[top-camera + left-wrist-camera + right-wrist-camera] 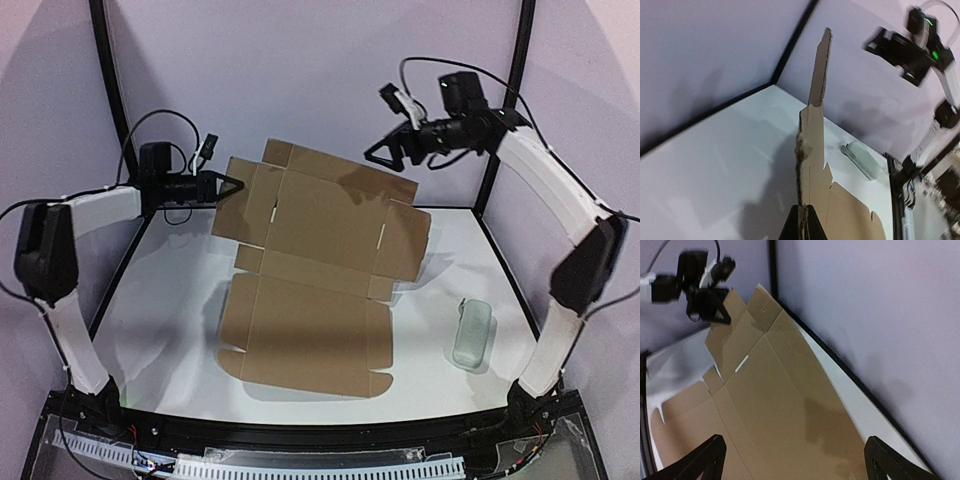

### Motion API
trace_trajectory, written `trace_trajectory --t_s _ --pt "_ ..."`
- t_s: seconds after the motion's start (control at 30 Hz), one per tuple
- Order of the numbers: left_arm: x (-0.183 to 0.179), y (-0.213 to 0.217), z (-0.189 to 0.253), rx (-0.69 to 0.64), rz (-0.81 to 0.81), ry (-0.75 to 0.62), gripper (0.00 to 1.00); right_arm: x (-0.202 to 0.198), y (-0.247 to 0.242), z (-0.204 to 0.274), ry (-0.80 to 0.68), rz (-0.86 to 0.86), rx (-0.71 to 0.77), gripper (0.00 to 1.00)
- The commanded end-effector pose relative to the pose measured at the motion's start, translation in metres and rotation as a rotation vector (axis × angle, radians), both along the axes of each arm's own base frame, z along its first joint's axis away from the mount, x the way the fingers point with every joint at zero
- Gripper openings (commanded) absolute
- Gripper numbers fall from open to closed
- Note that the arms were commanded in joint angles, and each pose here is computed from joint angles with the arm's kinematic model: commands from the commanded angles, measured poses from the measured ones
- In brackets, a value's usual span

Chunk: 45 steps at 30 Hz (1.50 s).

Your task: Fold the paper box

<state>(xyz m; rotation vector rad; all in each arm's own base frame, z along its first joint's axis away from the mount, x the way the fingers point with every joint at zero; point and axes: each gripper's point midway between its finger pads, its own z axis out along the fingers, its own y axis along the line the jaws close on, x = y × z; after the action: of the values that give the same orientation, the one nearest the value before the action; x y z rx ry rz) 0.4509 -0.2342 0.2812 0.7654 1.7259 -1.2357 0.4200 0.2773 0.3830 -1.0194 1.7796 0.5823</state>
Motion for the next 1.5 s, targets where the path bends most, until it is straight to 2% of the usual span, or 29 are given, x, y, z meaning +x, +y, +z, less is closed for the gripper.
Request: trace_trajectory --t_s 0.0,0.2,0.37,0.5,0.67,0.73,0.9,1.07,1.1,1.13,1.2,1.23,1.27,1.3,1.37,1.47 --pt "-0.039 -0.01 0.018 0.066 -0.072 -0.207 0.01 -0.01 0.015 -0.031 -0.005 0.16 -0.215 0.98" --pt "-0.065 -0.014 0.026 0.07 -0.141 -0.255 0.01 -0.014 0.03 -0.022 -0.111 0.277 -0.215 0.98" --pt "-0.071 -0.013 0.032 0.077 -0.132 -0.3 0.01 -0.026 0.045 -0.044 -0.071 0.339 -0.254 0.96" --pt "-0.074 -0.012 0.036 0.081 -0.134 -0.328 0.01 -0.029 0.054 -0.074 -0.054 0.336 -0.371 0.92" --pt "-0.081 -0.011 0.035 0.101 -0.147 -0.348 0.01 -0.024 0.056 -0.084 -0.048 0.31 -0.419 0.87" --pt "-0.082 -0.01 0.032 0.115 -0.151 -0.356 0.01 -0.032 0.057 -0.084 -0.031 0.335 -0.409 0.76" --pt "-0.081 -0.009 0.027 0.131 -0.14 -0.356 0.01 -0.048 0.061 -0.086 -0.022 0.385 -0.403 0.34" --pt "-0.078 -0.009 0.027 0.134 -0.124 -0.364 0.01 -0.054 0.065 -0.09 -0.036 0.404 -0.439 0.03" --pt "-0.073 -0.008 0.028 0.134 -0.103 -0.366 0.01 -0.05 0.065 -0.09 -0.049 0.382 -0.457 0.0" --pt "-0.065 -0.006 0.024 0.147 -0.053 -0.351 0.04 -0.045 0.065 -0.088 -0.067 0.348 -0.468 0.0" --pt "-0.038 0.002 0.035 0.121 0.104 -0.339 0.31 -0.027 0.066 -0.079 -0.131 0.246 -0.484 0.0" --pt "-0.025 0.007 0.037 0.096 0.192 -0.277 0.51 -0.017 0.064 -0.075 -0.166 0.188 -0.498 0.0" --pt "-0.008 0.018 0.04 0.084 0.317 -0.229 0.78 -0.006 0.062 -0.069 -0.207 0.12 -0.509 0.0" --pt "0.001 0.026 0.04 0.085 0.396 -0.204 0.9 0.006 0.06 -0.06 -0.259 0.048 -0.518 0.0" --pt "0.01 0.038 0.042 0.072 0.498 -0.147 0.98 0.025 0.053 -0.053 -0.344 -0.086 -0.564 0.0" --pt "0.008 0.048 0.044 0.034 0.566 -0.09 0.99 0.043 0.048 -0.054 -0.429 -0.224 -0.651 0.0"
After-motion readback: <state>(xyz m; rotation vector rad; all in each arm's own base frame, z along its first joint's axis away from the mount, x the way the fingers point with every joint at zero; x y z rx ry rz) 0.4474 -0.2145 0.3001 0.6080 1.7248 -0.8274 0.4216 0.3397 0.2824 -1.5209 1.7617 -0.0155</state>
